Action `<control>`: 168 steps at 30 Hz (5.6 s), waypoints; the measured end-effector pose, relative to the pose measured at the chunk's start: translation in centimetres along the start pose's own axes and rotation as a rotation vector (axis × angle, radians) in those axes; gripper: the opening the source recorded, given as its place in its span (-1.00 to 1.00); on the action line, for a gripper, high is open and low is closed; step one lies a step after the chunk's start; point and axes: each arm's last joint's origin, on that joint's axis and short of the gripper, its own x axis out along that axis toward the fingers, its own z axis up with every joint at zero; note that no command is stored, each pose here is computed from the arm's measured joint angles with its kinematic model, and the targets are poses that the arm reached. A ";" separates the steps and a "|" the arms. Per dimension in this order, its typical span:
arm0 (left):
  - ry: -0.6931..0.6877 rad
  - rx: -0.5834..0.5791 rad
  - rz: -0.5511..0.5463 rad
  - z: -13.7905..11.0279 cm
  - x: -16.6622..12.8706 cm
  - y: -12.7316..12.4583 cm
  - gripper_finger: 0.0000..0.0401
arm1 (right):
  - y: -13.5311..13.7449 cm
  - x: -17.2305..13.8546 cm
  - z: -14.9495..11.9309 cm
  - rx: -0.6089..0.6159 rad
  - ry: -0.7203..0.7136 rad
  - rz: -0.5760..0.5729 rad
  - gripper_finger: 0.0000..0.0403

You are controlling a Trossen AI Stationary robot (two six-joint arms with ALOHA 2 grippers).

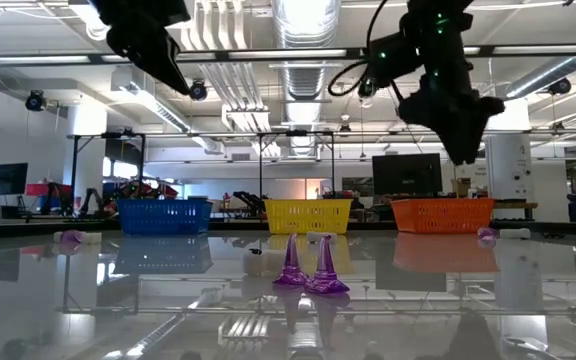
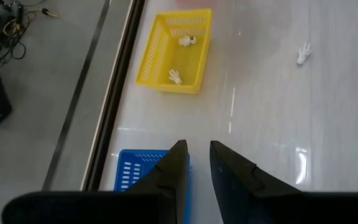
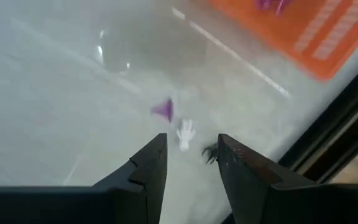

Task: Sort Halloween decoration
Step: Put the white skeleton toy into the yellow bin, then put the black toy spider into the blue bin

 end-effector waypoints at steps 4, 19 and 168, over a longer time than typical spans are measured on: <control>-0.003 0.004 0.001 0.0 -0.1 0.0 -0.74 | 0.0 2.2 -1.1 0.034 0.069 -0.046 -0.34; -0.004 0.006 0.001 0.0 -0.2 0.0 -0.74 | -0.7 8.6 -3.1 0.036 0.014 0.012 -0.32; 0.101 -0.193 -0.025 -0.1 -3.2 1.5 -0.74 | 14.1 9.3 -29.7 0.000 0.084 0.216 -0.12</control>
